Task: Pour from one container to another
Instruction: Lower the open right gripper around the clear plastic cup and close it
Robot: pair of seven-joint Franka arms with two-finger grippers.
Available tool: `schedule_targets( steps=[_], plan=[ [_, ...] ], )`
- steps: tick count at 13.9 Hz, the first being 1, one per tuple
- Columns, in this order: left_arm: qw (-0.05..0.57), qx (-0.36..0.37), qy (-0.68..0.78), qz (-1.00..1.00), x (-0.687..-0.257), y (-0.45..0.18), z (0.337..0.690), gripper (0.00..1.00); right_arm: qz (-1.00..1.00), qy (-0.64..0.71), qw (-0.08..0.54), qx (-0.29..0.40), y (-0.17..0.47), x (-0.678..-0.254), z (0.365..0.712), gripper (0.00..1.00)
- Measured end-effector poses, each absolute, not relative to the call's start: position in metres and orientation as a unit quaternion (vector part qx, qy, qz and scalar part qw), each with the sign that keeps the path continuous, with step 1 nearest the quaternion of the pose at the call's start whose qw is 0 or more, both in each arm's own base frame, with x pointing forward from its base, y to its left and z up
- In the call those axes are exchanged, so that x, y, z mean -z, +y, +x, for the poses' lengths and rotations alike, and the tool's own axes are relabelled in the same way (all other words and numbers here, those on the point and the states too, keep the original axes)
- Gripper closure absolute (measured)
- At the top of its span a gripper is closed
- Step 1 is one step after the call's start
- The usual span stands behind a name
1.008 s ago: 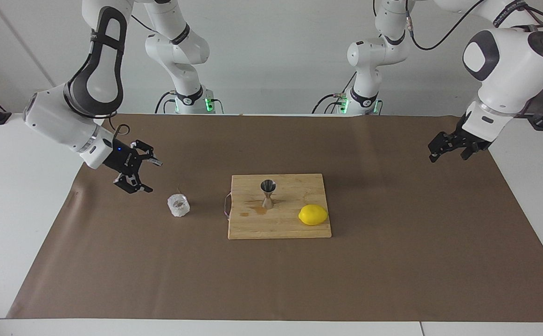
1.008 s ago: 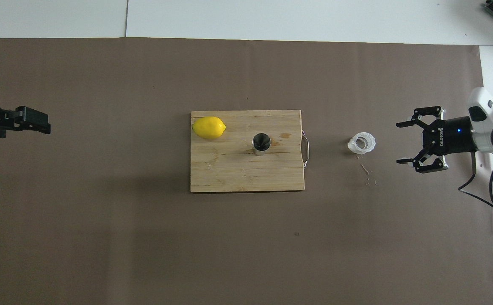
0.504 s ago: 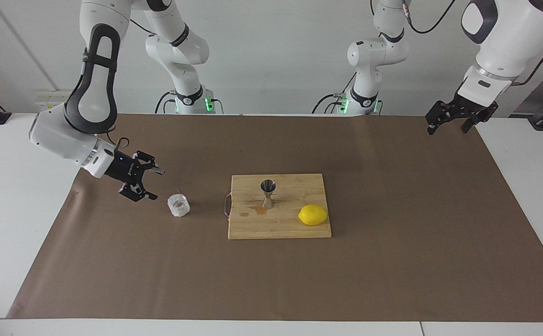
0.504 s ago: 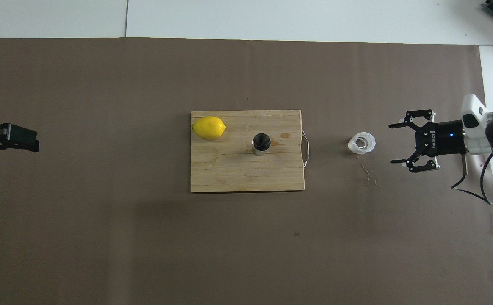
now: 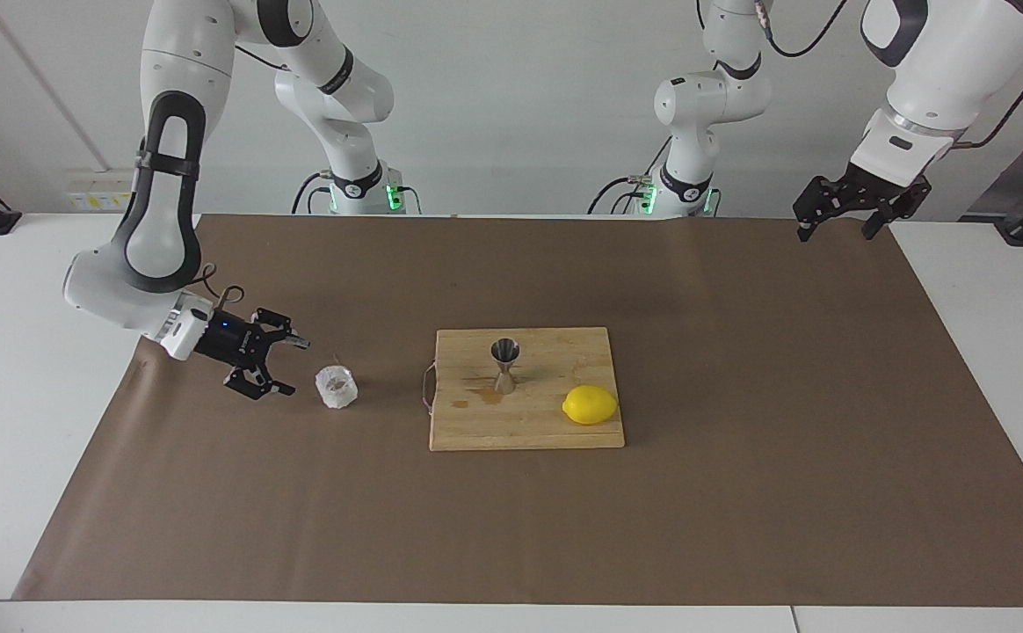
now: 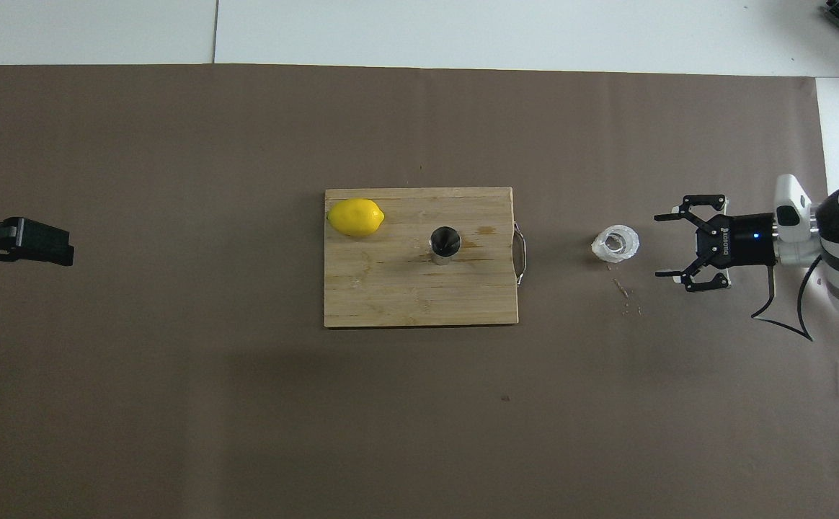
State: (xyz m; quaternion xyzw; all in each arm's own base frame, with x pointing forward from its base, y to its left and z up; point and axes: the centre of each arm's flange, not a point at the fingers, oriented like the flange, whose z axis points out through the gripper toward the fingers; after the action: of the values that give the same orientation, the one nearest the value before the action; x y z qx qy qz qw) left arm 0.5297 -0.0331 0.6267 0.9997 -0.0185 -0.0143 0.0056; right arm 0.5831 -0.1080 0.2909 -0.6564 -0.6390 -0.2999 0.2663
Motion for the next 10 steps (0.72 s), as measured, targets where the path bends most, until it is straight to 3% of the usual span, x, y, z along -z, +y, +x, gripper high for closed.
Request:
schedule_targets(
  steps=[10],
  plan=[
    [0.017, 0.035, -0.018, 0.999, -0.639, -0.034, 0.524, 0.00, -0.661, -0.616, 0.284, 0.322, -0.075, -0.257, 0.597, 0.00]
  ],
)
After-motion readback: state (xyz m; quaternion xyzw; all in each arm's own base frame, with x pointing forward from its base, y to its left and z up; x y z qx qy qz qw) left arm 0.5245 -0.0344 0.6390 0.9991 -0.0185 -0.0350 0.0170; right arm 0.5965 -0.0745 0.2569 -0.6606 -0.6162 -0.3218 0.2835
